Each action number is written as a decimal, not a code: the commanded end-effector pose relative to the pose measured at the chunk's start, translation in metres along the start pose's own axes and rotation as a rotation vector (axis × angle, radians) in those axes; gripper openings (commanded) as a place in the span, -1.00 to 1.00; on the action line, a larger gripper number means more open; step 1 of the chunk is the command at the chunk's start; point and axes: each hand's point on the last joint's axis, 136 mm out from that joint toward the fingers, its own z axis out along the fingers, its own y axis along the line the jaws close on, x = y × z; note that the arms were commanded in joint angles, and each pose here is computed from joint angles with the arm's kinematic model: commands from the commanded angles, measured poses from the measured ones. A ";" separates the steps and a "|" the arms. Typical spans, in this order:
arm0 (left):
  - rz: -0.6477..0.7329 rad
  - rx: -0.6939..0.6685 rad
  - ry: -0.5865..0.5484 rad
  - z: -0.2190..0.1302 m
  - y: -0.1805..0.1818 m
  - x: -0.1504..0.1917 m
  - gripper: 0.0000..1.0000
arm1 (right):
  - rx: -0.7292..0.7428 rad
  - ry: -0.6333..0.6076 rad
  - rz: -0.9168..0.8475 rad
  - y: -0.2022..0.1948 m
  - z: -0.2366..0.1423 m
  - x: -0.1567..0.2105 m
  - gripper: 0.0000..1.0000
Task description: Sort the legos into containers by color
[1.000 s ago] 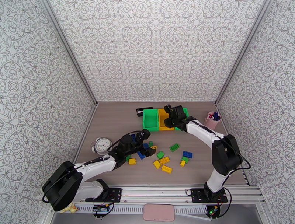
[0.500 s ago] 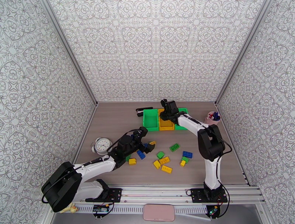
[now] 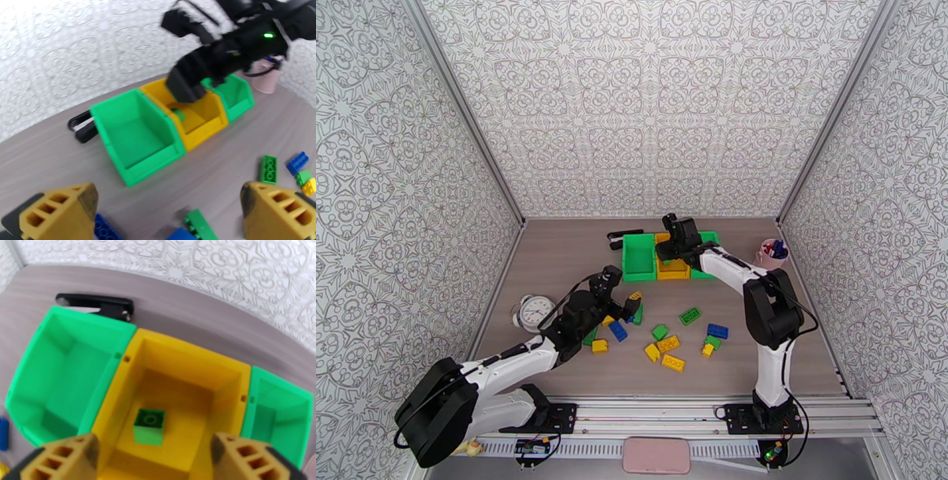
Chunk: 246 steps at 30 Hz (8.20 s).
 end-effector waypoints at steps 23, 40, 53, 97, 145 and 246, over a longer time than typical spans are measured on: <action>-0.525 -0.555 0.812 0.045 0.108 0.112 0.86 | -0.535 -0.137 -0.231 0.095 -0.100 0.015 0.98; -0.546 -0.580 0.959 0.053 0.103 0.157 0.16 | -0.486 -0.107 -0.212 0.087 -0.093 0.022 0.99; -0.539 -0.588 0.902 0.052 0.106 0.142 -0.35 | -0.461 -0.141 -0.199 0.083 -0.100 0.015 0.98; -0.481 -0.185 0.385 0.217 0.052 -0.004 -0.11 | -0.114 -0.214 -0.075 0.020 -0.122 0.014 0.99; 0.360 0.820 0.100 -0.034 -0.146 0.038 0.99 | 0.388 0.558 0.822 0.015 -0.211 0.274 0.79; -0.144 0.011 0.195 0.019 -0.027 -0.012 0.99 | 0.005 -0.060 0.196 -0.073 -0.090 0.008 0.94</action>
